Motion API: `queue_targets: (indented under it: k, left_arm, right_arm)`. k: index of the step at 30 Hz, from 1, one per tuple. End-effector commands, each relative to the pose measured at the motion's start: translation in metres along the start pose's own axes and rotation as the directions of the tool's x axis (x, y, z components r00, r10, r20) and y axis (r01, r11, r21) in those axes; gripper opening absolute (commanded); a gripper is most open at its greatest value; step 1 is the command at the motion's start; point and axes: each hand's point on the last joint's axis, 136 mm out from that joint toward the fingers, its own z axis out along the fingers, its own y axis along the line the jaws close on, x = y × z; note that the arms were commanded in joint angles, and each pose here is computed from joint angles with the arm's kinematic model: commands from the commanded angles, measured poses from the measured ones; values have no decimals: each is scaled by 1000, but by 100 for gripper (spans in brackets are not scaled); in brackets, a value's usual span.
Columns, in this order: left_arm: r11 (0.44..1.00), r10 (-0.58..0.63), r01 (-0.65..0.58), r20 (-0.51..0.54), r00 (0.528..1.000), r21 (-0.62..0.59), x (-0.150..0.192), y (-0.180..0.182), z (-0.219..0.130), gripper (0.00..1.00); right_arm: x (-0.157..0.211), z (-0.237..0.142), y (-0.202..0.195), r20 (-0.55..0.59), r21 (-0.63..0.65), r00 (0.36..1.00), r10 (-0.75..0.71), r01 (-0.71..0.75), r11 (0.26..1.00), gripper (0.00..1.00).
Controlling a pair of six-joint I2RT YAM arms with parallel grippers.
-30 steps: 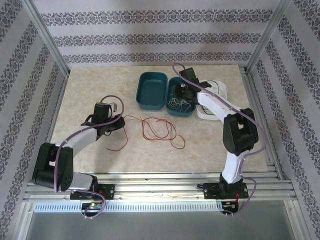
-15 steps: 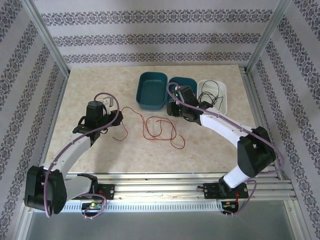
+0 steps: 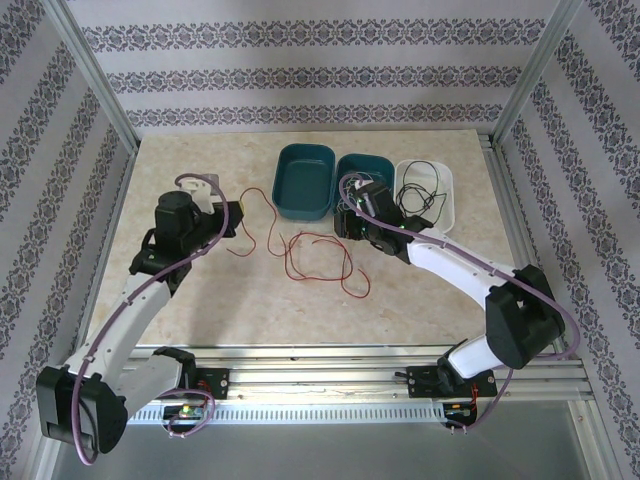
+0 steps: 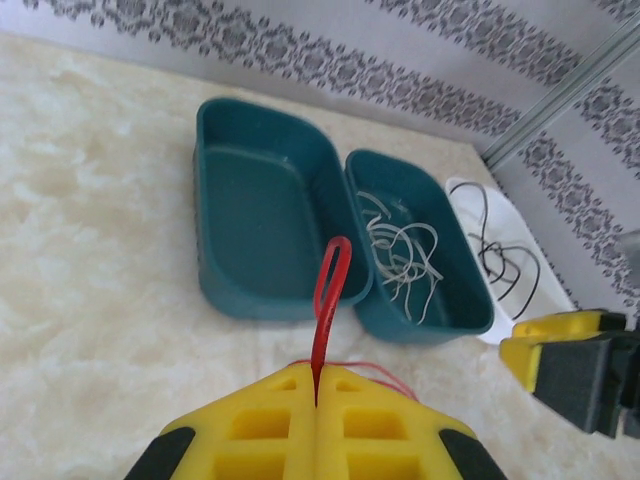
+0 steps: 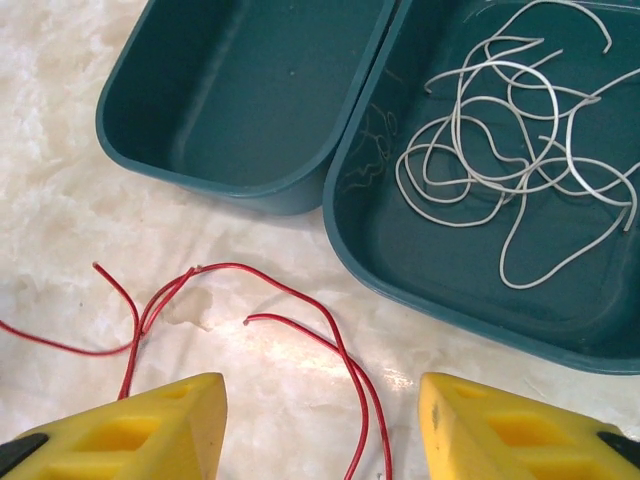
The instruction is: Untangle the cables
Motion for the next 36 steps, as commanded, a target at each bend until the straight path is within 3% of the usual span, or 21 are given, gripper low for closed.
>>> queue_targets:
  k: [1, 10, 20, 36]
  left_arm:
    - [998, 60, -62, 82, 995, 25, -36, -20, -11, 0]
    - [996, 86, -85, 208, 974, -12, -103, -33, -6, 0]
    - [992, 119, -128, 262, 958, 16, -144, -52, -2, 0]
    - [988, 147, -156, 349, 926, -2, -157, -72, -69, 0]
  right_arm:
    - [-12, -14, 12, 62, -53, 998, 13, -10, 999, 56]
    - [-21, -43, 2, 149, -23, 988, 43, -40, 999, 67]
    - [-19, -69, -11, 211, 5, 976, 53, -56, 998, 73]
    - [6, -40, -3, 110, 6, 994, 23, -24, 1000, 70]
